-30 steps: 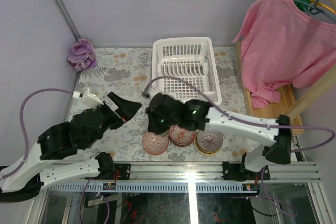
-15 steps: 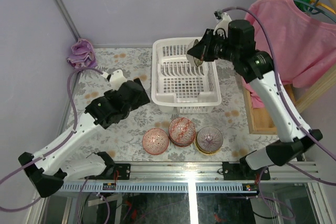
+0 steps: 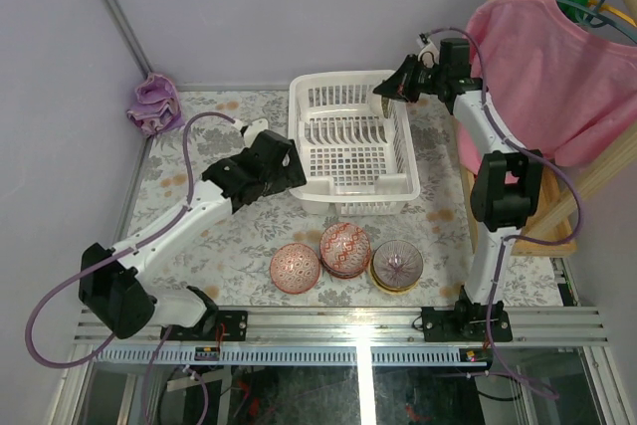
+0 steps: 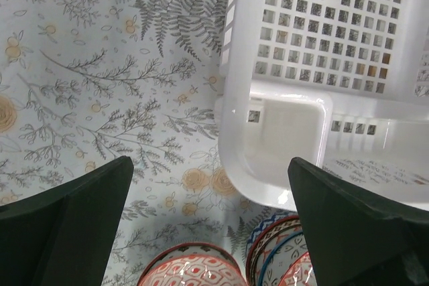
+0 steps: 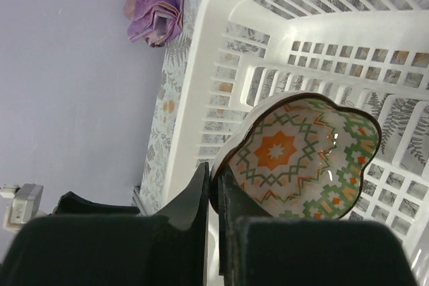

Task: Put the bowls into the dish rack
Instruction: Place the bowl in the dish rack.

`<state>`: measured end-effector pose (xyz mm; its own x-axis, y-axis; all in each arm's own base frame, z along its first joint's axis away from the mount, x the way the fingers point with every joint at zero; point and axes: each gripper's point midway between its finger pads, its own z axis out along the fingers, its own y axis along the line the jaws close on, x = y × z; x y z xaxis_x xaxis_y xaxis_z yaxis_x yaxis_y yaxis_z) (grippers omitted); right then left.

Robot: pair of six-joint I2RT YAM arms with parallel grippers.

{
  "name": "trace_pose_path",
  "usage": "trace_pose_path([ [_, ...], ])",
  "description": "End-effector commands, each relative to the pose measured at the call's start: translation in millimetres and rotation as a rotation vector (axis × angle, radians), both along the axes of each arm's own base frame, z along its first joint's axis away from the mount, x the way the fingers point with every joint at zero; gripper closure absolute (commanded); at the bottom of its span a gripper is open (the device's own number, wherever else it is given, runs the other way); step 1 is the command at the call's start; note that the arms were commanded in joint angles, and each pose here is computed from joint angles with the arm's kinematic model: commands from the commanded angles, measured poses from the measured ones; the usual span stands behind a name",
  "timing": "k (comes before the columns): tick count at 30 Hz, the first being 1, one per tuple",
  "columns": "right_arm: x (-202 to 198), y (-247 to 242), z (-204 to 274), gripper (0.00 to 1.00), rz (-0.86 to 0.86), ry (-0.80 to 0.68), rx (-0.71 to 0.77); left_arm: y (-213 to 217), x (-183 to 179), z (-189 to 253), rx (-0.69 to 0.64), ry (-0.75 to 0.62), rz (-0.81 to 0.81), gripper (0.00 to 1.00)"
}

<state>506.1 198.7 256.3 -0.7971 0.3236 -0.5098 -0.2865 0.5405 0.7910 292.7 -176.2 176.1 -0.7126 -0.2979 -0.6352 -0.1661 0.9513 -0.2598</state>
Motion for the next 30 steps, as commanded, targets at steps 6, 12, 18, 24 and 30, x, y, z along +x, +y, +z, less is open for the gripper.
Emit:
trace_pose_path([
  [6, 19.1, 28.7, 28.5, 1.0, 0.102, -0.12, 0.158, -3.5, 32.3, -8.3, -0.019, -0.011, -0.026, 0.0],
  [12, 34.1, 33.8, 6.1, 1.0, 0.126, -0.091, 0.168, -1.5, 32.4, -21.8, -0.012, 0.021, -0.043, 0.14],
  [18, 36.1, 43.1, -20.0, 1.0, 0.135, -0.061, 0.112, 6.6, 30.3, -33.0, 0.027, 0.059, -0.05, 0.48],
  [24, 25.3, 45.2, -41.6, 1.0, 0.108, -0.03, 0.039, 21.9, 28.5, -36.6, 0.055, 0.069, -0.032, 0.61],
  [30, 8.0, 56.1, -68.1, 1.0, 0.082, 0.002, -0.072, 29.8, 24.2, -30.3, 0.057, 0.056, -0.03, 0.66],
])
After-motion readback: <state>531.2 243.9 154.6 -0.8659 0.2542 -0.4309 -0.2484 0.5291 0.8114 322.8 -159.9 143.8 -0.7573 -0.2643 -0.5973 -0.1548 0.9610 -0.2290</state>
